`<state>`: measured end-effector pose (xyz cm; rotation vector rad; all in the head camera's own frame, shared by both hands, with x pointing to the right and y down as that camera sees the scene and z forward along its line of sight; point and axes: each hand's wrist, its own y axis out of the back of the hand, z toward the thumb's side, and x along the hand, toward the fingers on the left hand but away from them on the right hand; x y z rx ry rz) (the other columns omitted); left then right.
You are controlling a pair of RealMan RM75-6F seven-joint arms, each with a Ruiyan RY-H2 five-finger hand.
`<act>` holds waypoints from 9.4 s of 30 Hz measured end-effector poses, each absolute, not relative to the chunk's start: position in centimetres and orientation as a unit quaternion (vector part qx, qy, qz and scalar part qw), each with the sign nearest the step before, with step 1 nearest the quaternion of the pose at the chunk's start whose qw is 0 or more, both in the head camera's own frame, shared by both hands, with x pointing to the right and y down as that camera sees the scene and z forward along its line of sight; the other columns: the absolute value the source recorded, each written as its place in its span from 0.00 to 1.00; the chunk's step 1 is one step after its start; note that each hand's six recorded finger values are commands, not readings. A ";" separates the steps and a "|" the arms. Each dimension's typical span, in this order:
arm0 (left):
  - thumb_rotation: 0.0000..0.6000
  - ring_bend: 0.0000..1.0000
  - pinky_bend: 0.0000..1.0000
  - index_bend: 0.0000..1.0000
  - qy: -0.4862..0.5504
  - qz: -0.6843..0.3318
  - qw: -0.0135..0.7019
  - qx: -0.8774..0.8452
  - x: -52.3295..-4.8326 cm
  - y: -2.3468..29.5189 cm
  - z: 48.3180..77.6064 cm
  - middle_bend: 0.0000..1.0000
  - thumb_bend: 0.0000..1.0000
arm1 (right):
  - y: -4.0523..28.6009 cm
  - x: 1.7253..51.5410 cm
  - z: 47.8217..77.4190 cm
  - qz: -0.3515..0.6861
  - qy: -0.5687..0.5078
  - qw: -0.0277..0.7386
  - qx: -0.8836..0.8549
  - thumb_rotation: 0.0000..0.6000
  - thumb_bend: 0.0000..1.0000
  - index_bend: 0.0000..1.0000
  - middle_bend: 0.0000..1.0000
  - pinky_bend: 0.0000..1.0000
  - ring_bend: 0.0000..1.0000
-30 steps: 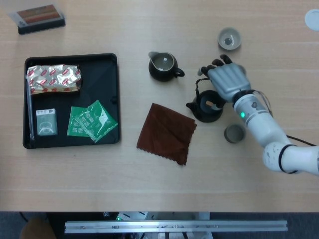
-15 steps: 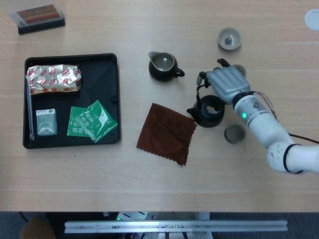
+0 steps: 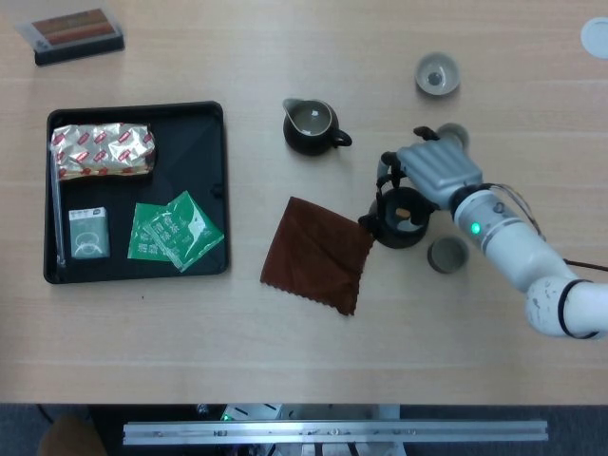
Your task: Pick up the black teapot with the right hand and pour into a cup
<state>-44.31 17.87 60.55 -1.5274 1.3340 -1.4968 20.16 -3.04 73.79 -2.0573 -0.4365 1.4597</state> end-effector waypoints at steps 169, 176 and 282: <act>1.00 0.00 0.00 0.00 0.508 -0.578 0.295 -0.566 -45.3 18.5 60.6 0.00 0.22 | -5.0 19.4 73.7 0.563 -0.165 0.161 -0.794 0.66 0.02 0.86 0.86 0.00 0.80; 1.00 0.00 0.00 0.00 0.507 -0.575 0.297 -0.569 -45.0 18.4 60.6 0.00 0.22 | -5.3 19.8 72.3 0.556 -0.170 0.191 -0.791 0.66 0.00 0.95 0.91 0.02 0.86; 1.00 0.00 0.00 0.00 0.506 -0.568 0.297 -0.577 -44.5 18.5 60.9 0.00 0.22 | -10.2 28.1 67.9 0.609 -0.185 0.471 -0.610 0.45 0.55 1.00 0.92 0.08 0.87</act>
